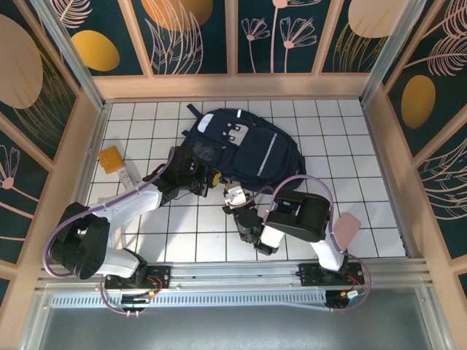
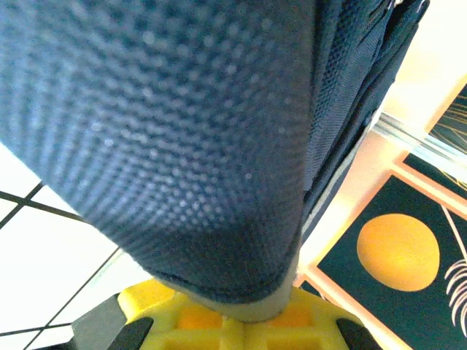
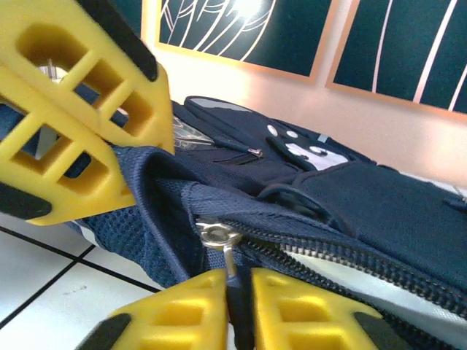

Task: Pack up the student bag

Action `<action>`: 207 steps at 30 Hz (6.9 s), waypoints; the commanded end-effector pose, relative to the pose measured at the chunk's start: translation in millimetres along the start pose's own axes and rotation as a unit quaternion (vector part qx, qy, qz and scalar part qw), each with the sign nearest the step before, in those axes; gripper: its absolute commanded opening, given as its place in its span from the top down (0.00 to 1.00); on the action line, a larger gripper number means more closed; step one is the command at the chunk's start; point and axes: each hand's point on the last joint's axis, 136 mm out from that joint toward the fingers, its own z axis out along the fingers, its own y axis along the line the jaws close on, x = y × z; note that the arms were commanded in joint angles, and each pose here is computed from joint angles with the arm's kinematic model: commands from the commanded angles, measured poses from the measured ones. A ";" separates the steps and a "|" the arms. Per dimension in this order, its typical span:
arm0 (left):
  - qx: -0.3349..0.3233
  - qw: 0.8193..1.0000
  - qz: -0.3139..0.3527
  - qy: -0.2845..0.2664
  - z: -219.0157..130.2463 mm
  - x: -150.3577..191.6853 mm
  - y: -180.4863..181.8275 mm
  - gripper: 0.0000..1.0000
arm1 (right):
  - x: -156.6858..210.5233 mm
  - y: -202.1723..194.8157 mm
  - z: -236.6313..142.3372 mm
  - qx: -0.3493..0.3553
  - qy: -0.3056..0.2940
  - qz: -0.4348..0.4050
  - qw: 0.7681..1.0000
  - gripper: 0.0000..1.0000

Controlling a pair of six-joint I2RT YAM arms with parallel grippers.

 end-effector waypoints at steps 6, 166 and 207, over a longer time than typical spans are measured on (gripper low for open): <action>0.015 0.999 -0.030 0.032 -5.5 16.7 -10.3 1.00 | -22.8 -13.1 -7.8 0.020 -0.036 0.070 0.997 1.00; -0.317 0.864 0.362 -0.144 -69.3 -119.3 92.6 1.00 | 81.4 -148.0 76.5 -0.087 0.310 0.148 0.935 1.00; -0.123 0.309 0.942 0.042 -42.6 -6.4 -10.3 0.26 | -20.4 -225.0 84.7 -0.115 0.318 0.156 0.928 0.56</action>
